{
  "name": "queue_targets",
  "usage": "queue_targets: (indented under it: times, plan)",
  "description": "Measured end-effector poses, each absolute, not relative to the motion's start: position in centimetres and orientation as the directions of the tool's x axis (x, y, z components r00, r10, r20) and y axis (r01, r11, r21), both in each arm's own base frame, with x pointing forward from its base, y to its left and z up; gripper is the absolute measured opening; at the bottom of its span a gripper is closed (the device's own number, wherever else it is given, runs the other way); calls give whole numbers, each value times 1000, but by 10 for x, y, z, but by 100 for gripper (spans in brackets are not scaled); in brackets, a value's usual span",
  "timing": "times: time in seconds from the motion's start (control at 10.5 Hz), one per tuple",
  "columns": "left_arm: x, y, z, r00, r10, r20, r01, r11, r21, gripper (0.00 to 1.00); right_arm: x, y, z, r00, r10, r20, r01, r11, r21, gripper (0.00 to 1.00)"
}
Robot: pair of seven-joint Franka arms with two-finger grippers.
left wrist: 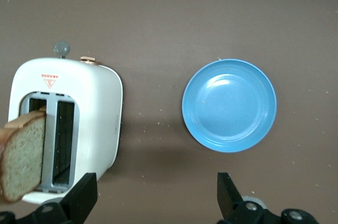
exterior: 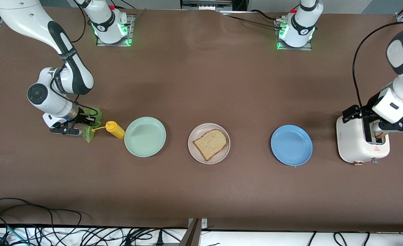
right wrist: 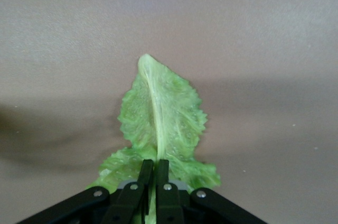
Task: Make sandwich on beige plate with both arms
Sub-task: 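Return the left gripper toward the toaster while the right gripper grasps the lettuce, then lift the lettuce leaf with the right gripper and carry it to the bread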
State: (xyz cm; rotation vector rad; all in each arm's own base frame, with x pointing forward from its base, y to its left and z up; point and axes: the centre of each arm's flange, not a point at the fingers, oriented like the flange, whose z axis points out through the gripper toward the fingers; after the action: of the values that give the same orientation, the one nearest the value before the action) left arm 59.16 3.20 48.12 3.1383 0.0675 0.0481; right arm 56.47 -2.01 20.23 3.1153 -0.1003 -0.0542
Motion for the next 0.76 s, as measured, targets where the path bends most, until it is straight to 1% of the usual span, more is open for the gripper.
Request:
queue_targets:
  times: [0.38, 0.67, 0.76]
  plan:
    - [570, 18, 530, 998, 57, -23, 57, -998, 15, 100, 606, -23, 259, 994, -34, -106, -31, -999, 35, 6]
    - [558, 15, 559, 997, 51, -53, 52, -998, 21, 100, 622, -20, 291, 990, -28, -138, -23, -999, 37, 6]
    - [556, 11, 571, 997, 47, -55, 49, -998, 27, 100, 627, -19, 309, 986, -28, -162, -21, -999, 39, 6]
